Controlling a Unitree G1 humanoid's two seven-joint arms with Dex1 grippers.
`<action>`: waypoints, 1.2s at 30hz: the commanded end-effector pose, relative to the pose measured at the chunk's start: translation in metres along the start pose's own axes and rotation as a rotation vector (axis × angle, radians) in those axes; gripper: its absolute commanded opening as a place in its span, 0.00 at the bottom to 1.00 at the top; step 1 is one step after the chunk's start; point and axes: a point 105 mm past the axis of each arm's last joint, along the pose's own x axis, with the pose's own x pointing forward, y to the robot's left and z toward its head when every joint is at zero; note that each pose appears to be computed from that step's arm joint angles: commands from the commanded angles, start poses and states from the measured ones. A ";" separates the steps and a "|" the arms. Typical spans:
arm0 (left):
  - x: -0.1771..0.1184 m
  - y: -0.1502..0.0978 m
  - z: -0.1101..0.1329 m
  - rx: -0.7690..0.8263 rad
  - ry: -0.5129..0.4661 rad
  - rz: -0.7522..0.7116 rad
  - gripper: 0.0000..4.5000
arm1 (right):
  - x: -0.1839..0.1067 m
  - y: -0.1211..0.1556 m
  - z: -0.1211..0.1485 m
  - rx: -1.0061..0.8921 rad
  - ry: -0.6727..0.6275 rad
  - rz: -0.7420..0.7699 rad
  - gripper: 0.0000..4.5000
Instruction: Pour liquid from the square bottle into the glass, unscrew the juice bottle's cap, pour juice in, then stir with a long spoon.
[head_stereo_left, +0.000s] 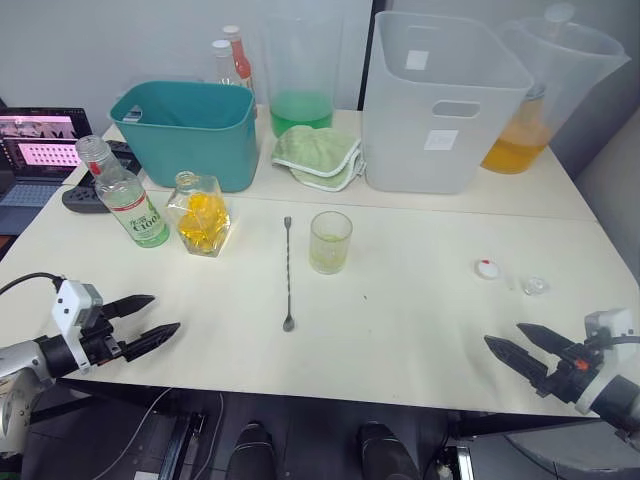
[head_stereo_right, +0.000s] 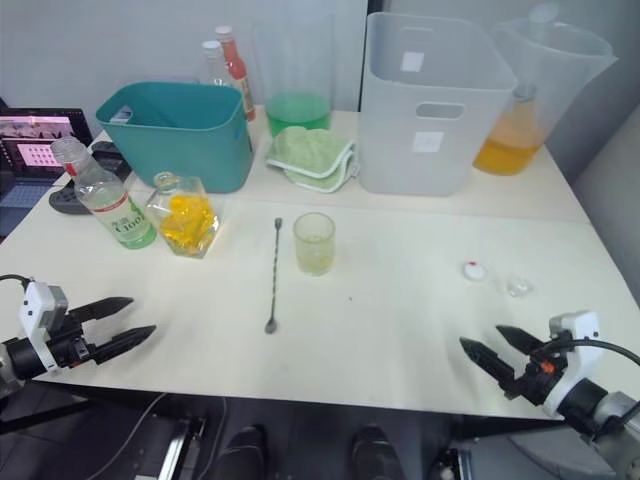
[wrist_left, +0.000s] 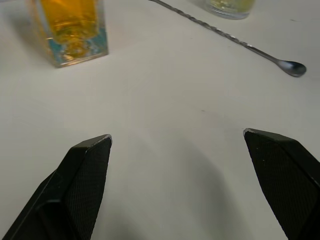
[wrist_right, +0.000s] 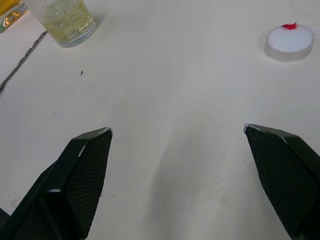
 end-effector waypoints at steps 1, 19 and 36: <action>0.006 0.003 0.013 0.025 -0.049 -0.009 0.99 | -0.006 -0.001 0.013 -0.059 -0.052 -0.009 1.00; 0.043 -0.051 0.066 -0.024 -0.223 -0.112 0.99 | 0.026 0.009 0.041 -0.114 -0.070 0.147 1.00; 0.131 -0.114 0.066 -0.142 -0.080 0.138 0.99 | 0.044 0.090 0.083 -0.428 -0.091 0.593 1.00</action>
